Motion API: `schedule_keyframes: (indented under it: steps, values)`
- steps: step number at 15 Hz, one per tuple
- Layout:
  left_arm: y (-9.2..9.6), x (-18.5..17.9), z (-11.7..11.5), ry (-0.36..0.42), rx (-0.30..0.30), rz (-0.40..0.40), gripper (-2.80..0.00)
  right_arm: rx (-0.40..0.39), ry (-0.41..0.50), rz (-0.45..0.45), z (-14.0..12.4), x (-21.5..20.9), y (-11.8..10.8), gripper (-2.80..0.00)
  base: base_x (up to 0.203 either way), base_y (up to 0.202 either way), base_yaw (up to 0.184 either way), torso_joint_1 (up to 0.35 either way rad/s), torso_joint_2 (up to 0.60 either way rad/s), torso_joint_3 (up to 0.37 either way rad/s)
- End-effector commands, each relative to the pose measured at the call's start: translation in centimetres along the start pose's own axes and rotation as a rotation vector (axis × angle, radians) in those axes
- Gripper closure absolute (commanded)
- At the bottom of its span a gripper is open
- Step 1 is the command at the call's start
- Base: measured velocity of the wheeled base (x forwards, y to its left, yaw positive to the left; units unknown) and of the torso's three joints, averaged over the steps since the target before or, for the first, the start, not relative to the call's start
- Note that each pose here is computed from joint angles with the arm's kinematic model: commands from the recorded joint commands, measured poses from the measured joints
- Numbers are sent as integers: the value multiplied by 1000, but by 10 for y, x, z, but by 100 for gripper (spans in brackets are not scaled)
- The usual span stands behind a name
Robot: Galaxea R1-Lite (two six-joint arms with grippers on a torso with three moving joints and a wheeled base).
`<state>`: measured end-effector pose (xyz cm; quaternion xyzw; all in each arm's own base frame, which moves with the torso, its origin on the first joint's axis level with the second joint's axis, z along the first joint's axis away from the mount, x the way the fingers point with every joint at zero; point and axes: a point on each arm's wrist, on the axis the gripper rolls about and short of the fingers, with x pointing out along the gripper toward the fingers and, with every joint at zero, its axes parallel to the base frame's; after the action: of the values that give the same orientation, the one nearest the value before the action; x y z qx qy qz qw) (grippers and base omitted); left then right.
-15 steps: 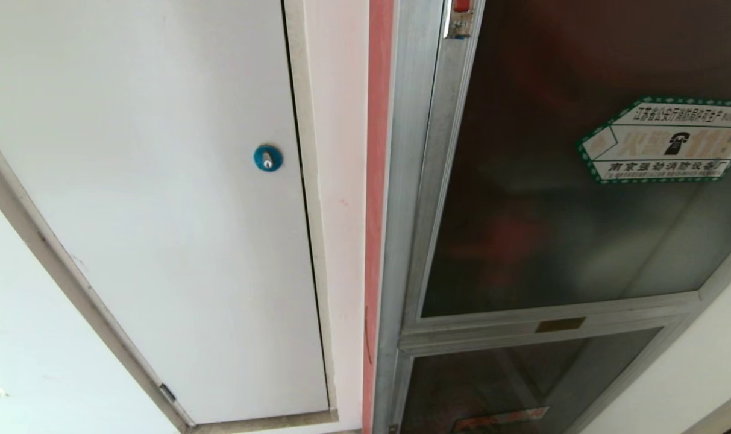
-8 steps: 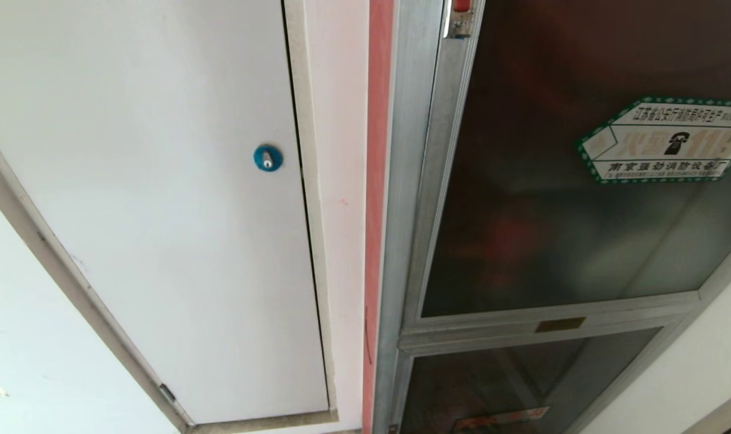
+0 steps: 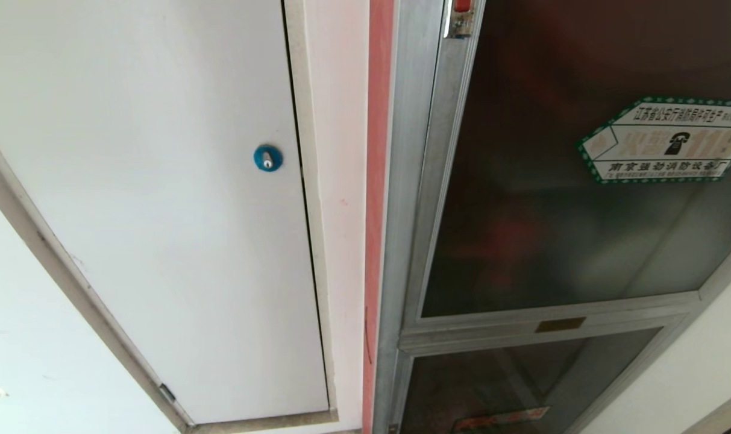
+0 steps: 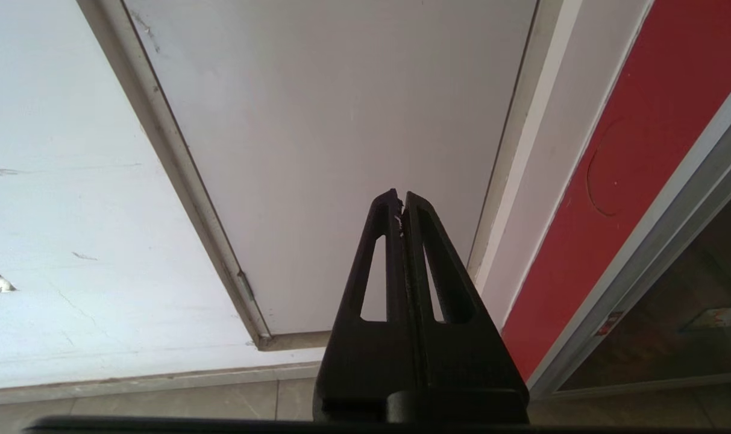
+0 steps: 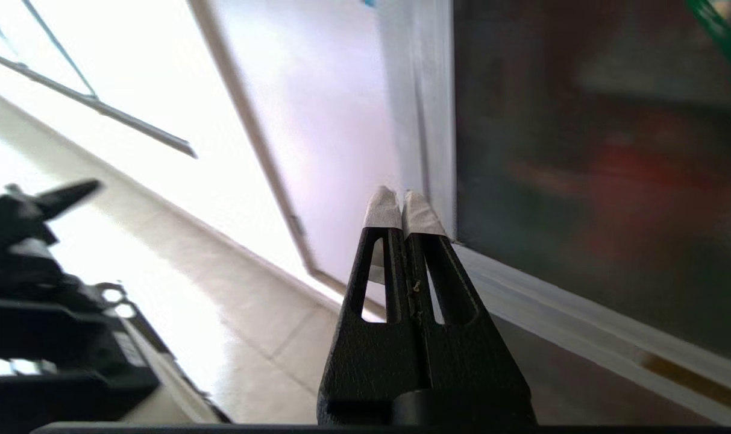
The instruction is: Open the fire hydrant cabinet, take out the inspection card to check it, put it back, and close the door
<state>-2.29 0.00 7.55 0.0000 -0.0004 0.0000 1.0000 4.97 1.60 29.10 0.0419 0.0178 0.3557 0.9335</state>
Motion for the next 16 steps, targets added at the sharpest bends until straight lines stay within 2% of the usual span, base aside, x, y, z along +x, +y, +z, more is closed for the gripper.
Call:
schedule_keyframes:
  steps: [1,4,6,9,12,14,16]
  values:
    - [0,0,0,1,0,0,0,76,59,60,15,33,-20,0,0,0,0,0,0,0]
    - [0,0,0,1,0,0,0,114,79,158,38,68,-28,0,0,0,0,0,0,0]
    - [0,0,0,1,0,0,0,114,82,169,46,86,-27,0,0,0,0,0,0,0]
    - [0,0,0,1,0,0,0,96,71,147,56,114,-13,0,0,0,0,0,0,0]
    - [0,0,0,1,0,-1,0,62,-33,72,74,149,0,0,0,0,0,0,0,0]
    - [0,0,0,1,0,0,0,45,-84,62,86,159,2,0,0,0,0,0,0,0]
    - [0,0,0,-1,0,0,0,36,-97,55,91,166,1,0,0,0,0,0,0,0]
